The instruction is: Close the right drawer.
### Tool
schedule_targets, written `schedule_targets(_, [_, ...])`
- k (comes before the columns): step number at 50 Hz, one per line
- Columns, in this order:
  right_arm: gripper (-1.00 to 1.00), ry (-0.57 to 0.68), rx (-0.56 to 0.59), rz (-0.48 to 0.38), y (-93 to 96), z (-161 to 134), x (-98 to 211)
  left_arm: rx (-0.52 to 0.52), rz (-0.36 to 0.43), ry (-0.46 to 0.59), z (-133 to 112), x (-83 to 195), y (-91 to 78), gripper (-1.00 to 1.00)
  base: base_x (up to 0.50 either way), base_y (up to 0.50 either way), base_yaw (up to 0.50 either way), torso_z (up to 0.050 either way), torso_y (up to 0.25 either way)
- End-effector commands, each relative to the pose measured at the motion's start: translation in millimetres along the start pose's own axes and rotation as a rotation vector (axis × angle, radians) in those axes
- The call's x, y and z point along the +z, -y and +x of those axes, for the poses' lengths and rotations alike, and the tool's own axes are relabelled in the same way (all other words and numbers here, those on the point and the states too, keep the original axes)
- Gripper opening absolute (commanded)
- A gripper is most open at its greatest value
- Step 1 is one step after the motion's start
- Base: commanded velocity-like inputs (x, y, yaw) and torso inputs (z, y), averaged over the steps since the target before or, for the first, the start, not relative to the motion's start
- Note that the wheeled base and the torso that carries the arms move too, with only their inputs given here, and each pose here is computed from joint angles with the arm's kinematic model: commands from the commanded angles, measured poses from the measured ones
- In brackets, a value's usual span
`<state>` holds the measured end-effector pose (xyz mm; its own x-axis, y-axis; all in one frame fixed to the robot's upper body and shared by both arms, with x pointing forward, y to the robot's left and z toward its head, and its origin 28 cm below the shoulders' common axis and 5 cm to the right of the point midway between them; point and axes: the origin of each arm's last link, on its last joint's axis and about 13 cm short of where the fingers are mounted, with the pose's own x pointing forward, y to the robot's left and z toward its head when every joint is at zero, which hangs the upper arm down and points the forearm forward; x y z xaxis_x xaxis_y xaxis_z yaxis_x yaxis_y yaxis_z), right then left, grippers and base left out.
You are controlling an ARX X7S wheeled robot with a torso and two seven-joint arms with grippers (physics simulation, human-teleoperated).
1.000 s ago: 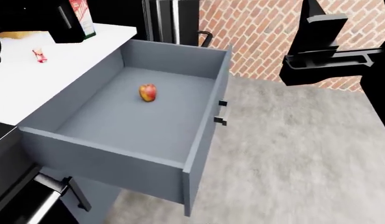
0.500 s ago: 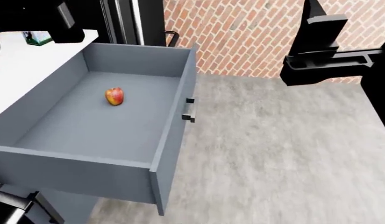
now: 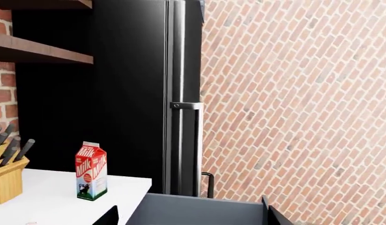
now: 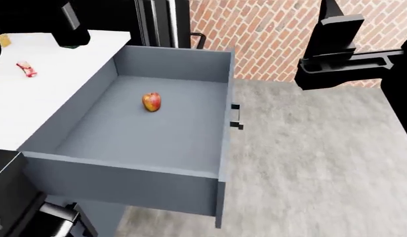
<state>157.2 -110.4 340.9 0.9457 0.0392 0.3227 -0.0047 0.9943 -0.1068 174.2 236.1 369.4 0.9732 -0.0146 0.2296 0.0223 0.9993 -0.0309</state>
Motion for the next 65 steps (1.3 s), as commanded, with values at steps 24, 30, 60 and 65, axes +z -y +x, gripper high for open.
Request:
schedule_targets(24, [1.00, 0.047, 0.016, 0.036, -0.4, -1.3, 2.4, 0.001, -0.001, 0.001, -0.4, -0.4, 0.1, 1.00, 0.08, -0.23, 0.00, 0.000, 0.000])
schedule_targets(30, [1.00, 0.047, 0.014, 0.031, -0.4, -0.9, 2.2, -0.002, 0.000, 0.001, -0.3, -0.4, 0.2, 1.00, 0.07, -0.50, 0.00, 0.000, 0.000])
schedule_targets(60, [1.00, 0.033, -0.015, 0.029, 0.1, 1.1, 1.4, -0.002, -0.001, 0.000, -0.5, -0.4, 0.3, 1.00, 0.17, -0.06, 0.00, 0.000, 0.001])
schedule_targets(65, [1.00, 0.030, -0.017, 0.028, 0.1, 1.3, 1.1, -0.002, -0.001, 0.000, -0.7, 0.0, 0.3, 1.00, 0.00, 0.00, 0.00, 0.000, 0.000])
